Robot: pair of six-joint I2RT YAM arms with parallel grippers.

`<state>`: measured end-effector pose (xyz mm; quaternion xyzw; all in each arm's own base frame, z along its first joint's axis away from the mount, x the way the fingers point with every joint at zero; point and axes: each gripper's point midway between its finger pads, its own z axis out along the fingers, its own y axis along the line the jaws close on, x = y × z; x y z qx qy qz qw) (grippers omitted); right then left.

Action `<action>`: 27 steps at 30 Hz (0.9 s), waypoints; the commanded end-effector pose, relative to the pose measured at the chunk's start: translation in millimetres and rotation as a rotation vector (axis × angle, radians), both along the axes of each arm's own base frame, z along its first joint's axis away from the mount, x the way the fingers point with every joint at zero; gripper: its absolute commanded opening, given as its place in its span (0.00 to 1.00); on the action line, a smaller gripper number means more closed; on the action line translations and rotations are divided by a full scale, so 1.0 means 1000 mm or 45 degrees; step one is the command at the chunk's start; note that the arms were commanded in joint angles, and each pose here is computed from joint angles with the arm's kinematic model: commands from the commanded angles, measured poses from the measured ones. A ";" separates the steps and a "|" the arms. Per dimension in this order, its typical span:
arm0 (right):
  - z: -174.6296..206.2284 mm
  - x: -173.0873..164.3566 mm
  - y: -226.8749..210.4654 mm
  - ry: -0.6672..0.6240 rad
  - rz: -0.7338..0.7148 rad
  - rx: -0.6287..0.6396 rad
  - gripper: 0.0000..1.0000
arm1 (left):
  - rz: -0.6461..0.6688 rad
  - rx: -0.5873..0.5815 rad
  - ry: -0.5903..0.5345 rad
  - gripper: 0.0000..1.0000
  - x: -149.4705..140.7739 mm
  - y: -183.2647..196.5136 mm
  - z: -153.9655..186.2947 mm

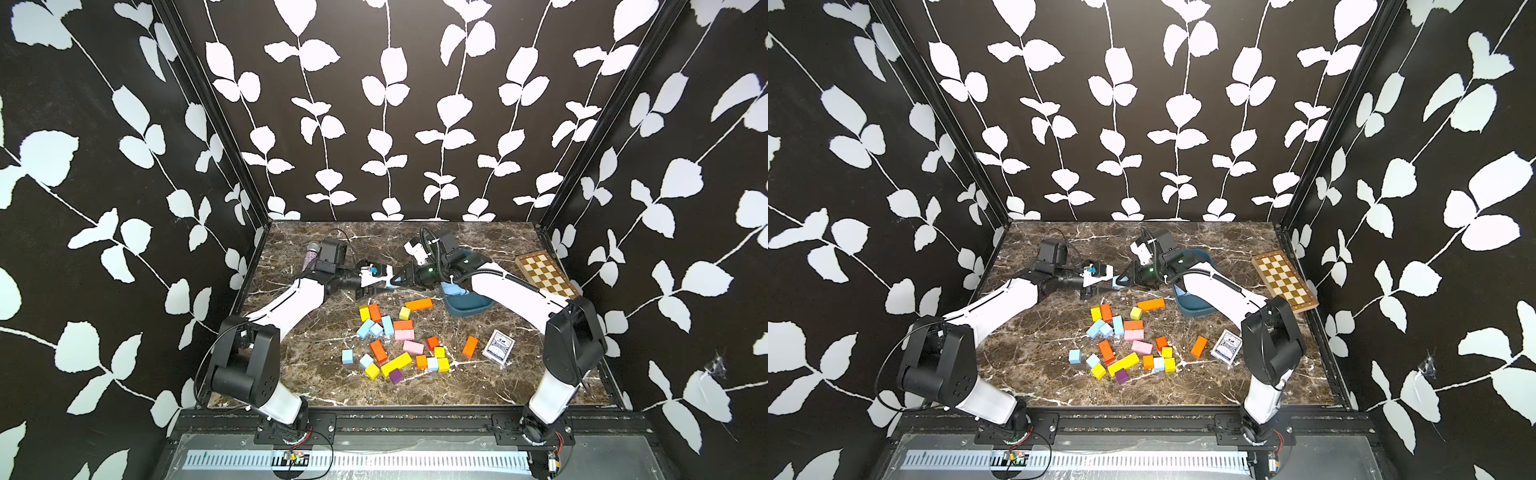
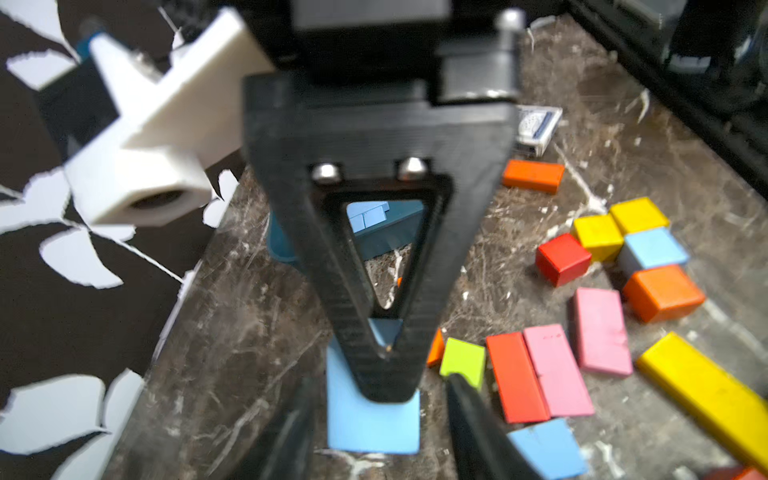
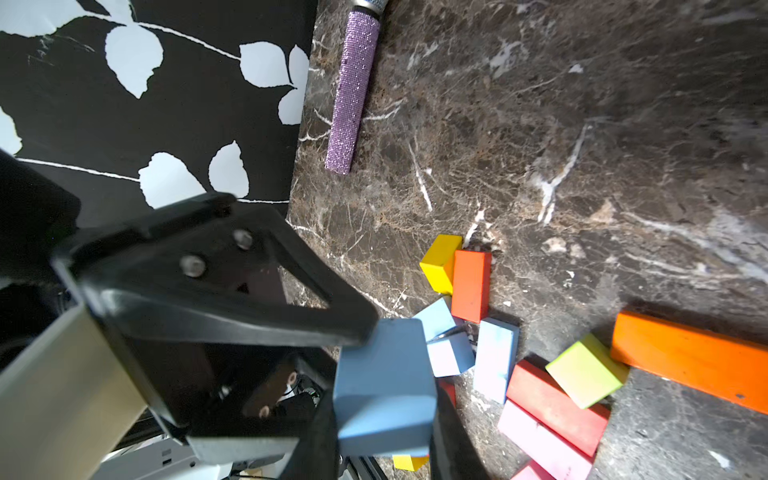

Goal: Pick out the blue building blocks
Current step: Pick up the building block from the center of the board, then place the building block in the storage box.

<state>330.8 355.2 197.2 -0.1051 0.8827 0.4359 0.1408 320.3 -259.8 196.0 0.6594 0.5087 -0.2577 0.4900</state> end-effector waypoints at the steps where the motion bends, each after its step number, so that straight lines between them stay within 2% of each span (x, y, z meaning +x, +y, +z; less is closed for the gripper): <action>1: 0.006 0.008 -0.024 -0.050 -0.046 -0.066 0.16 | -0.006 -0.018 -0.032 0.69 -0.005 -0.001 0.011; 4: -0.010 0.011 -0.068 0.000 -0.103 -0.212 0.17 | 0.014 0.017 0.002 0.81 -0.003 0.000 0.005; 7: -0.028 0.016 -0.129 0.049 -0.187 -0.430 0.17 | 0.055 0.067 0.018 0.82 0.001 0.003 -0.006; 10: -0.043 0.020 -0.192 0.086 -0.253 -0.755 0.17 | 0.104 0.118 0.042 0.81 0.006 0.006 -0.016; 13: -0.049 0.027 -0.235 0.100 -0.231 -1.053 0.17 | 0.138 0.146 0.074 0.81 0.008 0.009 -0.022; 16: -0.055 0.036 -0.257 0.120 -0.181 -1.257 0.17 | 0.142 0.159 0.089 0.81 0.006 0.010 -0.026; 19: -0.065 0.050 -0.262 0.134 -0.131 -1.332 0.17 | 0.153 0.169 0.098 0.81 0.006 0.011 -0.028; 27: -0.091 0.087 -0.249 0.137 -0.088 -1.319 0.21 | 0.163 0.215 0.105 0.81 0.004 0.015 -0.038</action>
